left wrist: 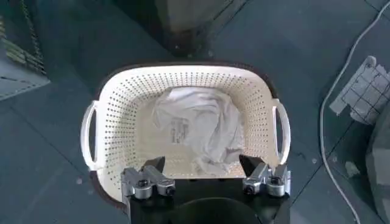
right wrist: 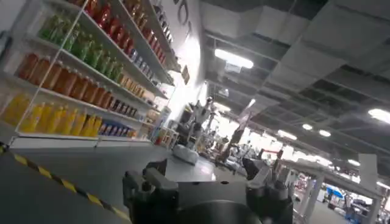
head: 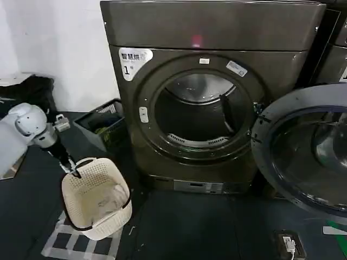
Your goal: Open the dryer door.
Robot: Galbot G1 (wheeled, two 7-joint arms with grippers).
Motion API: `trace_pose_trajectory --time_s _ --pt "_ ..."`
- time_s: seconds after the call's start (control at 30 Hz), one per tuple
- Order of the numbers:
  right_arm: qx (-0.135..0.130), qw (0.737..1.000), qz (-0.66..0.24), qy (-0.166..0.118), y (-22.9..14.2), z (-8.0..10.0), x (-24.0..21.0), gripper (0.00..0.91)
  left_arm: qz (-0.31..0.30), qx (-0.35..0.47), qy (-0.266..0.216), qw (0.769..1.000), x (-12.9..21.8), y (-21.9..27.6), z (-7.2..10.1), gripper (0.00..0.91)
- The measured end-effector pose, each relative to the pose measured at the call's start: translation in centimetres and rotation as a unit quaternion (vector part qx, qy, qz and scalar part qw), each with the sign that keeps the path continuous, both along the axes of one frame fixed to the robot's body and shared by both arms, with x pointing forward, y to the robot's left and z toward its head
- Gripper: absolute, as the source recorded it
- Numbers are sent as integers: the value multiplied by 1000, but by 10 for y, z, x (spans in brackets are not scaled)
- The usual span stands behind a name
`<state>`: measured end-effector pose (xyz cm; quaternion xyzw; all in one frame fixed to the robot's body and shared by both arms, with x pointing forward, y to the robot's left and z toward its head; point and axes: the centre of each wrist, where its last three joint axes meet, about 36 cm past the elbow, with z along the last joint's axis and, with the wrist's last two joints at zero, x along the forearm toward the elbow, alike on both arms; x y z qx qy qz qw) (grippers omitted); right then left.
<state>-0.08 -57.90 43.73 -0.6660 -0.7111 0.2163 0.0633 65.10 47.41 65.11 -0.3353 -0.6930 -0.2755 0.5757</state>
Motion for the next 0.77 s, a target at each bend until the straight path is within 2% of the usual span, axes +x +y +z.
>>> trace_pose_trajectory --time_s 0.77 --pt "4 1000 4 1 1 -1 -3 907 -1 2 0 1000 2 -2 -1 907"
